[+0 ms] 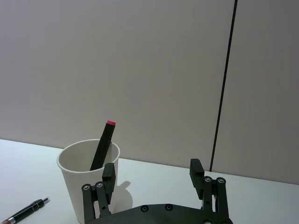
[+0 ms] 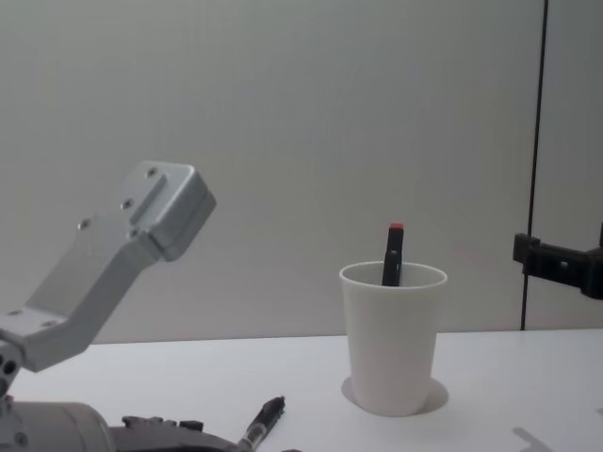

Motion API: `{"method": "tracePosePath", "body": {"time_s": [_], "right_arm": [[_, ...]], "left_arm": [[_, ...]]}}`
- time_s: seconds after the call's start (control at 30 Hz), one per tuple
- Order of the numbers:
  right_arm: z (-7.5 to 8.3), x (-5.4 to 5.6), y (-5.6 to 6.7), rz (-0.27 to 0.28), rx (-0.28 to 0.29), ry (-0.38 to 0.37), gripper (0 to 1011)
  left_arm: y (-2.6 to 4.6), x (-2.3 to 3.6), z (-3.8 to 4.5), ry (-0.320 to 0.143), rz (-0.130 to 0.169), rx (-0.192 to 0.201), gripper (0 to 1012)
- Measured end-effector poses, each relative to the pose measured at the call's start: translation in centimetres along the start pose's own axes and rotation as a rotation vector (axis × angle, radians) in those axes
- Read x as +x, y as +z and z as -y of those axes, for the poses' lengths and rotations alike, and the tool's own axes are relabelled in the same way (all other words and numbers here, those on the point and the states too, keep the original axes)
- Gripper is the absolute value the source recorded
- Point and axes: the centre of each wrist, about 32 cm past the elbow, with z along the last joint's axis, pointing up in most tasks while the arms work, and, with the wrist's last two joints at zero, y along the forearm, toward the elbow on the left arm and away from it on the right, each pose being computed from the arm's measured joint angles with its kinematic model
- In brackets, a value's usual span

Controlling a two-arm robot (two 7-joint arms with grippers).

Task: Place the pen into the pen holder.

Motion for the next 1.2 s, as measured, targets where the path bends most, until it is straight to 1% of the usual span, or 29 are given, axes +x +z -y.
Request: {"method": "tracePosePath", "body": {"time_s": [0.47, 0.87, 1.2], "right_arm": [[0.0, 0.0, 0.0, 0.0, 0.0, 0.0, 1001], [0.0, 0.0, 0.0, 0.0, 0.0, 0.0, 1001], [0.0, 0.0, 0.0, 0.0, 0.0, 0.0, 1002]], "left_arm": [[0.44, -0.14, 0.61, 0.005, 0.001, 0.029, 1001], [0.74, -0.29, 0.96, 0.027, -0.017, 0.06, 1001], [0.88, -0.33, 1.09, 0.035, -0.025, 0.07, 998]]}}
